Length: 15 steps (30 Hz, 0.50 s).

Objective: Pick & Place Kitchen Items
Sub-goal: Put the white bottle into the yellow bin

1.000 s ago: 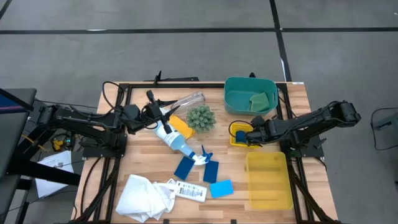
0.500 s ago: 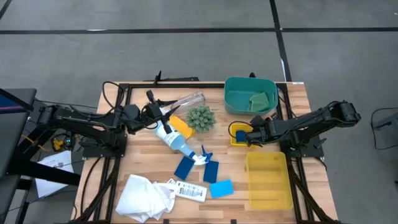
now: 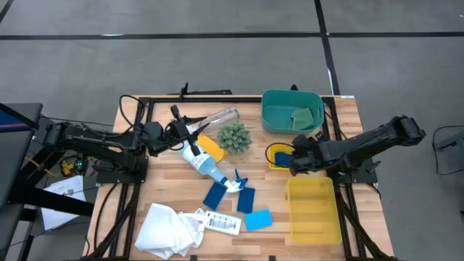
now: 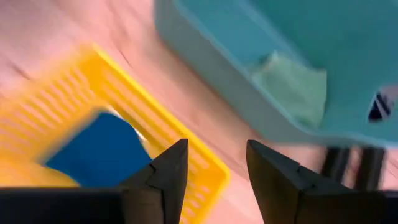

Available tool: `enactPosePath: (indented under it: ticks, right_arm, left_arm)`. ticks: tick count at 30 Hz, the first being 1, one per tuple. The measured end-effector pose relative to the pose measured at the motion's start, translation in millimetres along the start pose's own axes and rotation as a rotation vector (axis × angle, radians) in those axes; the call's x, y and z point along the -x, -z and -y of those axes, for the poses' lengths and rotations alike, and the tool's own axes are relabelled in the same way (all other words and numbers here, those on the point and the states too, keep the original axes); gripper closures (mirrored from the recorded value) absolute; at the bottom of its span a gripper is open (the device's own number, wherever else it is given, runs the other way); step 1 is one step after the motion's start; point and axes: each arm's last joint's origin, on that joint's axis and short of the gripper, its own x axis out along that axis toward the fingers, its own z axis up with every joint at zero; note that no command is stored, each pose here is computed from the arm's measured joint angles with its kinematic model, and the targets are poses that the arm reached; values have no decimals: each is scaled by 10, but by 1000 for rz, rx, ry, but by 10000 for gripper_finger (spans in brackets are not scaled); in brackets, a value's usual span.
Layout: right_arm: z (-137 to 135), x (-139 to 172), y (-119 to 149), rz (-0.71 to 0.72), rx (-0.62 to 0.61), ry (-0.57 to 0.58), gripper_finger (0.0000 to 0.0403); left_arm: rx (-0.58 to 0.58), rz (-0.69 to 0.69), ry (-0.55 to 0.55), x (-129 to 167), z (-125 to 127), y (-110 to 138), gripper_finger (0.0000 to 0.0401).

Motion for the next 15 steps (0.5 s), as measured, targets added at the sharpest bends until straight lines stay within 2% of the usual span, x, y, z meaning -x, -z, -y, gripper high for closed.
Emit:
enactPosePath:
  ticks: [5,9,12,15]
  right_arm:
    - [175,357,-7,235,-148,-139,249]
    - [361,599,91,446,-262,-290,249]
    - [466,725,172,577,-286,-396,249]
    - [543,829,213,645,-267,-478,249]
  left_arm:
    - [-5,-8,3,0,4,9,309]
    - [-6,-20,7,0,8,22,309]
    - [17,-18,7,0,8,20,309]
    - [39,-22,8,0,9,24,309]
